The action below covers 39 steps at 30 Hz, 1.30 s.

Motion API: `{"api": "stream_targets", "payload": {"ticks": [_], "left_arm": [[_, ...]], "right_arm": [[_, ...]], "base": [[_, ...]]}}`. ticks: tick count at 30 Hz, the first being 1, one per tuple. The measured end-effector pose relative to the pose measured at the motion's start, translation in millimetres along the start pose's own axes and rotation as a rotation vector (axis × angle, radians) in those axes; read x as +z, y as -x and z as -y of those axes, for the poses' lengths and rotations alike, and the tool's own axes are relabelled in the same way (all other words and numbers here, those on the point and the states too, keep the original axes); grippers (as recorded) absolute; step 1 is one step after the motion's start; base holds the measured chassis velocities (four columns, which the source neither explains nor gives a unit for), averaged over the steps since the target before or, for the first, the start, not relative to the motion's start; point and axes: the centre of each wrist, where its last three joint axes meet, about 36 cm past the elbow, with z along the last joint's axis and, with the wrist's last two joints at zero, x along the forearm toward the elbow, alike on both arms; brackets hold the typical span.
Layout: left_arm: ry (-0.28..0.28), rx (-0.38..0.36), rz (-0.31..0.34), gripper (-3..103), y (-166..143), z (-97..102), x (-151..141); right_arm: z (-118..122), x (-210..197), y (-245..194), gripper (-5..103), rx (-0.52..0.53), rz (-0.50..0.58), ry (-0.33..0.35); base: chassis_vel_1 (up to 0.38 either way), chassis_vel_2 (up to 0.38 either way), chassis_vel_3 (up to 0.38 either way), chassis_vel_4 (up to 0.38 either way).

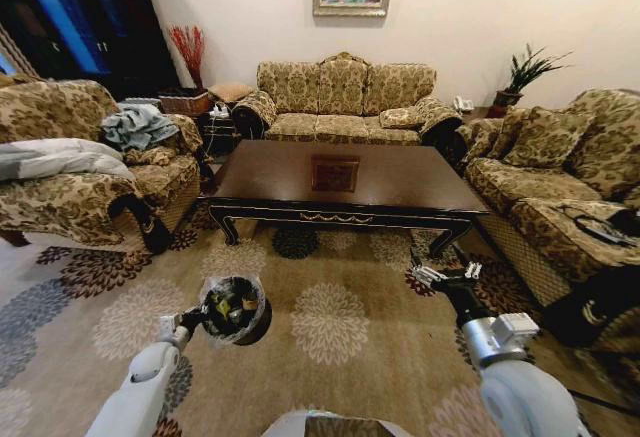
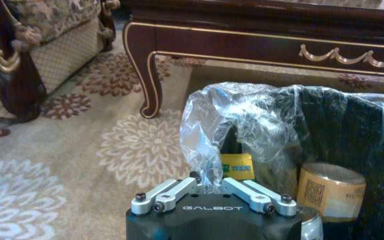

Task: Move to the front of the table and place the trash on the table into the trash bin.

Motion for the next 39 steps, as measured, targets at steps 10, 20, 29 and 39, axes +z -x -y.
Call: {"api": "stream_targets", "payload": {"ticks": [10, 20, 29, 39], "left_arm": [[-0.049, 0.032, -0.021, 2, 6.7, 6.5, -11.5], [-0.043, 0.053, -0.012, 2, -0.6, 14.5, -38.0], [-0.015, 0.040, 0.001, 2, -19.1, 5.9, -62.7], [0.018, 0.012, -0.001, 2, -37.4, 12.1, -69.4]], "right_arm": [[-1.5, 9.6, 5.0, 100, -0.005, -0.054, 0.020], [6.2, 6.5, 15.5, 100, 0.015, -0.030, -0.002], [12.5, 22.9, 21.8, 100, 0.033, -0.056, -0.011], [29.6, 32.2, 31.4, 100, 0.010, -0.072, 0.023]], "base": [[0.000, 0.000, 0.000, 0.000], [0.000, 0.000, 0.000, 0.000], [0.000, 0.000, 0.000, 0.000], [0.000, 0.000, 0.000, 0.000]]}}
